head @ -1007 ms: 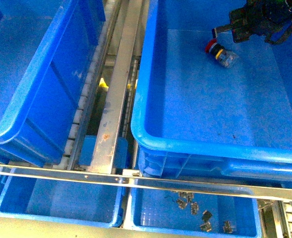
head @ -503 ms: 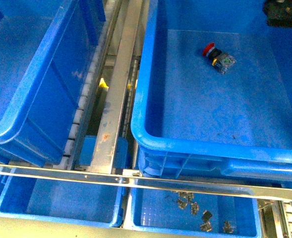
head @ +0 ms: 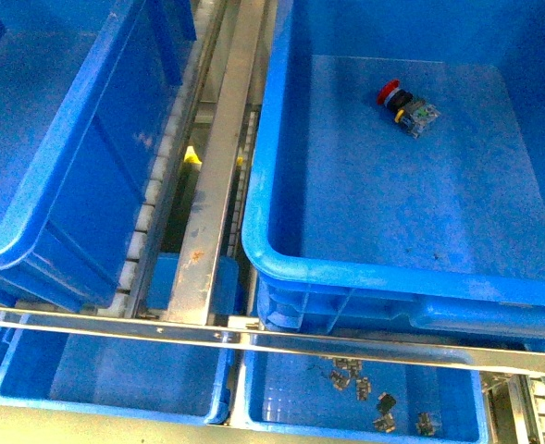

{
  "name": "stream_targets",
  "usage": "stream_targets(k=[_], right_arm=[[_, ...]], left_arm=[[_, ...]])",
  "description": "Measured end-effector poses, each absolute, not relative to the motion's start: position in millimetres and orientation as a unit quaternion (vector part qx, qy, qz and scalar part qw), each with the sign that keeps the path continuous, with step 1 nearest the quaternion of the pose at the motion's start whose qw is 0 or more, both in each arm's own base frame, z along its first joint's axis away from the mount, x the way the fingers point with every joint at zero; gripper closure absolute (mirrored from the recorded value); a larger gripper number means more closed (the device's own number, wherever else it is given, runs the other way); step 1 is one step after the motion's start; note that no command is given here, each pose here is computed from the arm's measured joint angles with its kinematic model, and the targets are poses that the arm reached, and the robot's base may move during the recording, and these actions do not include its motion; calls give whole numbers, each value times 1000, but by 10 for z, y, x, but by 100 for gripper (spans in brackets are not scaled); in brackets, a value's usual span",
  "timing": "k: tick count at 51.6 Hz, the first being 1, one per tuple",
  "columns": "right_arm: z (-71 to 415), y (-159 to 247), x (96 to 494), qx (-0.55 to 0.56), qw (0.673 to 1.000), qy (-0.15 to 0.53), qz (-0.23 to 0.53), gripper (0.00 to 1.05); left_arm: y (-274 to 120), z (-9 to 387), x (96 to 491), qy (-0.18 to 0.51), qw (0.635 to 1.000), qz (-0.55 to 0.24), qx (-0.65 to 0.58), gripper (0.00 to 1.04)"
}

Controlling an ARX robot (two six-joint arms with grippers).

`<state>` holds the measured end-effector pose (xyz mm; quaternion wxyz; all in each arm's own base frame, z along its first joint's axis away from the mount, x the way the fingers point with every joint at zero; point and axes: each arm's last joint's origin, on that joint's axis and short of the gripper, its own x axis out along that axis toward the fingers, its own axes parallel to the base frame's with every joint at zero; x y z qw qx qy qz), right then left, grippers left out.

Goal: Pick red and yellow buttons and place in box

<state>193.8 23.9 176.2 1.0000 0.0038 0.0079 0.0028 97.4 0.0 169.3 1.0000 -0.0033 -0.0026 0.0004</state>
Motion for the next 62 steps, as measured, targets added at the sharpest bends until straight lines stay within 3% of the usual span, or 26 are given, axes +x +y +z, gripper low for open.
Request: stream_targets(k=[4,25,62], right_arm=[[1749,205,1863,3,1000,7,2,102],[1620,5,1528,2,1000,8,-1,101],[1740,3,1207,2,1000,-11,0,101]], left_arm=[[0,1693,974,-3,1000,0,-3,8],[0,1693,974,-3,1000,0,-3,8],[0,1693,974,-3,1000,0,-3,8]])
